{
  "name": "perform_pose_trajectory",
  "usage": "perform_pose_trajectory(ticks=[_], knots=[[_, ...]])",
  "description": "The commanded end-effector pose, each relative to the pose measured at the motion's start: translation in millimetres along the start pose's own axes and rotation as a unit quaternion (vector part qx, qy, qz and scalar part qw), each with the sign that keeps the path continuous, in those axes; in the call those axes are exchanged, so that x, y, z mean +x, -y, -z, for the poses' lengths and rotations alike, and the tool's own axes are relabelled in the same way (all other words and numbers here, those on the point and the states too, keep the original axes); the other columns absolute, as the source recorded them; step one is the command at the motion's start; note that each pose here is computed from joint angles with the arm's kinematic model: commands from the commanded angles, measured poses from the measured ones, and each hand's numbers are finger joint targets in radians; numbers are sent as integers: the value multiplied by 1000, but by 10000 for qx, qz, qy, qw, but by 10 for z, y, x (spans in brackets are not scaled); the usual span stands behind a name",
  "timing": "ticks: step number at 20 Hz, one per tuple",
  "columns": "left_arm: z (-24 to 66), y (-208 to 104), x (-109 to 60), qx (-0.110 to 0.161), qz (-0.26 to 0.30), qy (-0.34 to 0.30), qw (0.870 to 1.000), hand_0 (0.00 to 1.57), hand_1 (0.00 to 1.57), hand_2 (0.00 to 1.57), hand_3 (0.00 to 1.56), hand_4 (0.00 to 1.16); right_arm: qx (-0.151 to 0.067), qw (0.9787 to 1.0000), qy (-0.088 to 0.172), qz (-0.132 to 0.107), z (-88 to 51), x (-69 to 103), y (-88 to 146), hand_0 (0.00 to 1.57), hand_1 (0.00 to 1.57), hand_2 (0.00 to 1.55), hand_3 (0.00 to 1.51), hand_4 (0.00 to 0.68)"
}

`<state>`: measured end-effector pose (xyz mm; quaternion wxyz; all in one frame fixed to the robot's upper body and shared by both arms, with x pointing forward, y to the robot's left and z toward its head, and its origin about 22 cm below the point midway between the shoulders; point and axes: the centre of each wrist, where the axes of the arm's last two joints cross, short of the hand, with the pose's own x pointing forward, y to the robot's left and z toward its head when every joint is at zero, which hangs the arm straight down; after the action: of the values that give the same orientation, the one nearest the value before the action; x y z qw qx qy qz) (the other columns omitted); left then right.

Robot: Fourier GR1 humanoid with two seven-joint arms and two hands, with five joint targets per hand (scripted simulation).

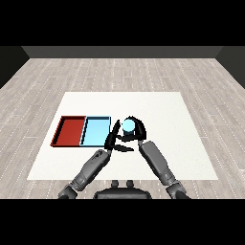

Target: Pick the blue can and put it in the blue box

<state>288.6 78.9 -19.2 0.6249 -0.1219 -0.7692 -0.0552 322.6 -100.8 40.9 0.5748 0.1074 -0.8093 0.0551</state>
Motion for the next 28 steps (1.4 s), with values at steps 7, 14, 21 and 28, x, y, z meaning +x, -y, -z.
perform_pose_trajectory(ticks=[7,14,21,28], knots=[[69,41,-91,15,39,-107,9999,0,0,0,0,0,85,9998,100,129,-126,-60,-293,1419,1419,1456,1363,559],[62,284,92,-68,26,-217,9997,0,0,0,0,0,174,9998,34,67,-139,-17,-194,1425,1425,1462,1384,547],[214,205,0,4,158,-170,9997,0,0,0,0,0,197,9997,49,169,-282,69,-206,1440,1440,1465,1380,531],[283,192,47,-132,221,-202,9995,0,0,0,0,0,274,9996,78,-54,-178,78,-250,1433,1433,1447,1351,522]])
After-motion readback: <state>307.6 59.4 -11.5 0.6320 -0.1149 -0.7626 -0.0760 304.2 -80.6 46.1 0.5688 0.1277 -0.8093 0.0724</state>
